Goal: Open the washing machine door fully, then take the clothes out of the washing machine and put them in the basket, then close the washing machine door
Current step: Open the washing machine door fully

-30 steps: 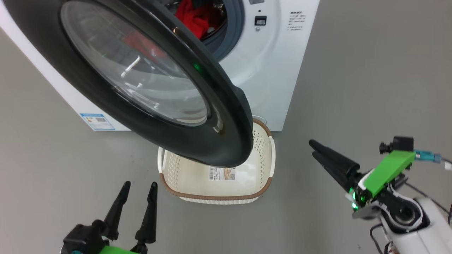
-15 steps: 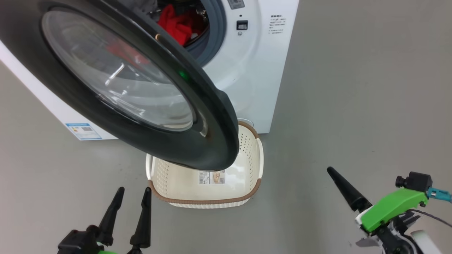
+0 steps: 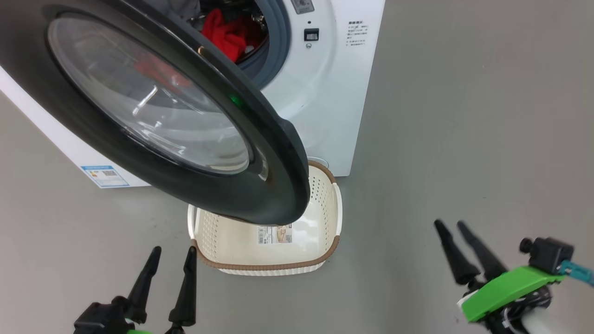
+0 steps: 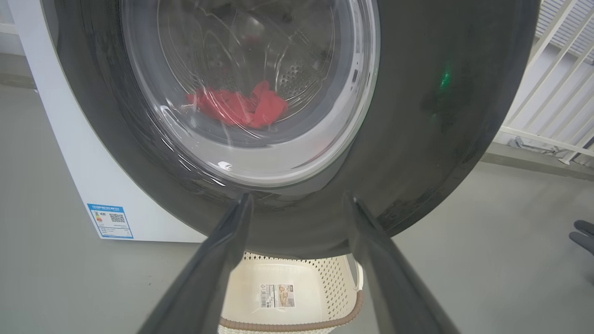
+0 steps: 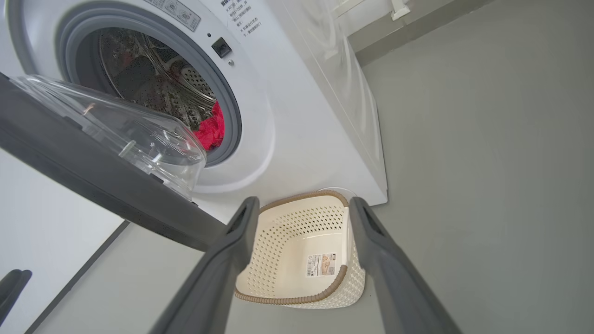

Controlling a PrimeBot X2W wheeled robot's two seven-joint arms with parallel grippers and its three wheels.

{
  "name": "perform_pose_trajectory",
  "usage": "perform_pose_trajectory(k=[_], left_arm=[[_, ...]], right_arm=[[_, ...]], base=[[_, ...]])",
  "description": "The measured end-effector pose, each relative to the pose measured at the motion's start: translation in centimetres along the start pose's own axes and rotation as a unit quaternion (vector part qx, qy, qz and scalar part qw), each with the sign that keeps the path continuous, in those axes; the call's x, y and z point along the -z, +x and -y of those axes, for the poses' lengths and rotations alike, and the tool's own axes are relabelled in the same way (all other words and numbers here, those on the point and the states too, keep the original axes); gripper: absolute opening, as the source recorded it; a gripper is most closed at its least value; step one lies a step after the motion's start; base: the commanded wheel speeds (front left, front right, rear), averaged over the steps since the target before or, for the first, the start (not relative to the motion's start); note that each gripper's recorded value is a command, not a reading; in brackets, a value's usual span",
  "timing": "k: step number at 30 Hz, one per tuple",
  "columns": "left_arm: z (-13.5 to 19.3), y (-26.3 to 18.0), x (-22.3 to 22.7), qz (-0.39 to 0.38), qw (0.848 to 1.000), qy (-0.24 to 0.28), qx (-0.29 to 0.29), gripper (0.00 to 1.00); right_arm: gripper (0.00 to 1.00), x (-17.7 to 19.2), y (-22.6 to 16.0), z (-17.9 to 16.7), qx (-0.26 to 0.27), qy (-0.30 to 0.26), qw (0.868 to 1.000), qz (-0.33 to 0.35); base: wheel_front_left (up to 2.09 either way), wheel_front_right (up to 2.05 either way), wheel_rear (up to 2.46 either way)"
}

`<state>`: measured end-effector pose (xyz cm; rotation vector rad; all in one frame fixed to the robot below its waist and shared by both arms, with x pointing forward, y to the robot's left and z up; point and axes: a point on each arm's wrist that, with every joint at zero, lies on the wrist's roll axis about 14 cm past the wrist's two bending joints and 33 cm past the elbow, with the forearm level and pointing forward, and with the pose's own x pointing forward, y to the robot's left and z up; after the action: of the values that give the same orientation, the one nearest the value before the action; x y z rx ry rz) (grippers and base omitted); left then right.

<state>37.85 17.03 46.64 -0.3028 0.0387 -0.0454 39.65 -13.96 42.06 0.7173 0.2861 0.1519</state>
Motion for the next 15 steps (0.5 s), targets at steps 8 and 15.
perform_pose_trajectory(k=[8,15], left_arm=[[-0.2,0.0,0.1,-0.001,1.000,0.001,-0.003,1.00],[-0.3,-0.1,-0.1,0.001,1.000,0.001,-0.004,1.00]], right_arm=[[1.00,-3.9,0.4,-0.8,-0.009,-0.117,0.990,0.072],[1.00,-5.4,-0.8,-1.0,0.008,-0.194,0.974,0.113]], base=[[0.00,0.00,0.00],[0.00,0.00,0.00]])
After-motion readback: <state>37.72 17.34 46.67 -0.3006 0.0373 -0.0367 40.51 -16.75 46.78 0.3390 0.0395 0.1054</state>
